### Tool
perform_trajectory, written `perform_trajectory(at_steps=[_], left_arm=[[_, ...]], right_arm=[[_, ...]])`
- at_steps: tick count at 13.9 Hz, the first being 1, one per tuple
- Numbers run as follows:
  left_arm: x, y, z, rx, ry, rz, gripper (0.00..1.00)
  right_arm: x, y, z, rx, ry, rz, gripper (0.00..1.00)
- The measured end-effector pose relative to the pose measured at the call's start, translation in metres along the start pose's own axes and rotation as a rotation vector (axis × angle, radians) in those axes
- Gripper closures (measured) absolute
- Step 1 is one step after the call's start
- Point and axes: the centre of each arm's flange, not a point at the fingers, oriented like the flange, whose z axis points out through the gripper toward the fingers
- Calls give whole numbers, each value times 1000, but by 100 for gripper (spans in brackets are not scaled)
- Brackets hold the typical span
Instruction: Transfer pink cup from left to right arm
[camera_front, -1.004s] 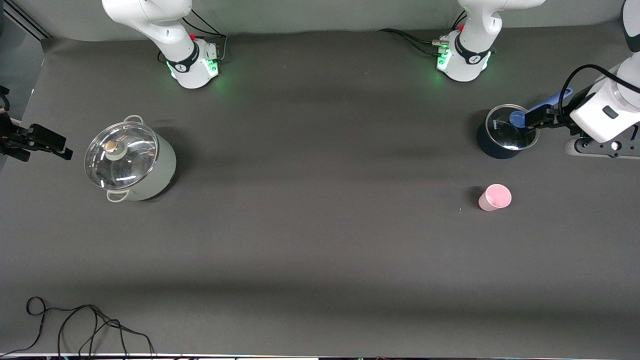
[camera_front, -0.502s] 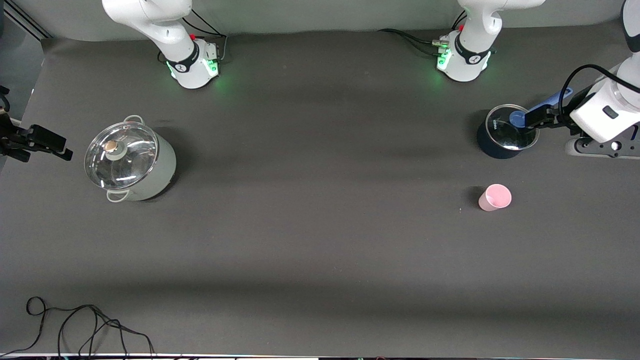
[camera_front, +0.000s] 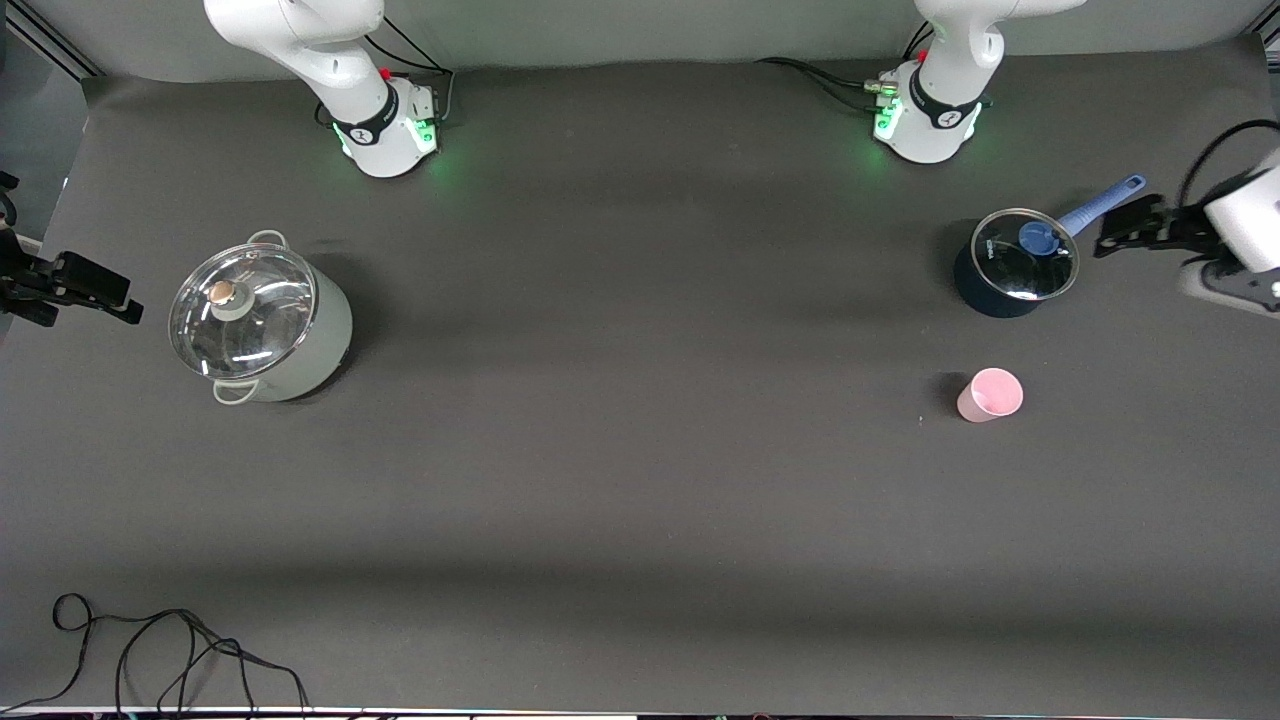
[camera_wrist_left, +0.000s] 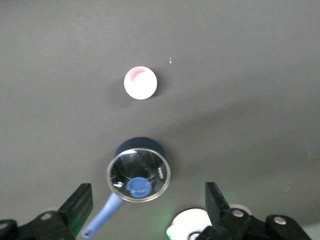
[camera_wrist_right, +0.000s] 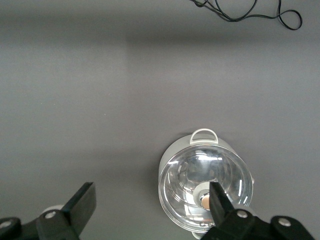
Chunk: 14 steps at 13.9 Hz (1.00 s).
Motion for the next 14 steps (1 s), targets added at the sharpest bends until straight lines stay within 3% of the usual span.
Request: perform_trajectory(at_steps=[4,8,11,14], left_arm=[[-13,-46,7,-67,46,289,0],[-21,-108,30,-139,158,551,0],[-23,-160,51,-181,260,717,0],[-23,-214,99,-275,415,854,0]], right_arm=[[1,0,2,0,-2,0,0],[5,2,3,-3,15,4,0],[8,9,7,-5,19,16,0],[10,9,9,-5,16,16,0]])
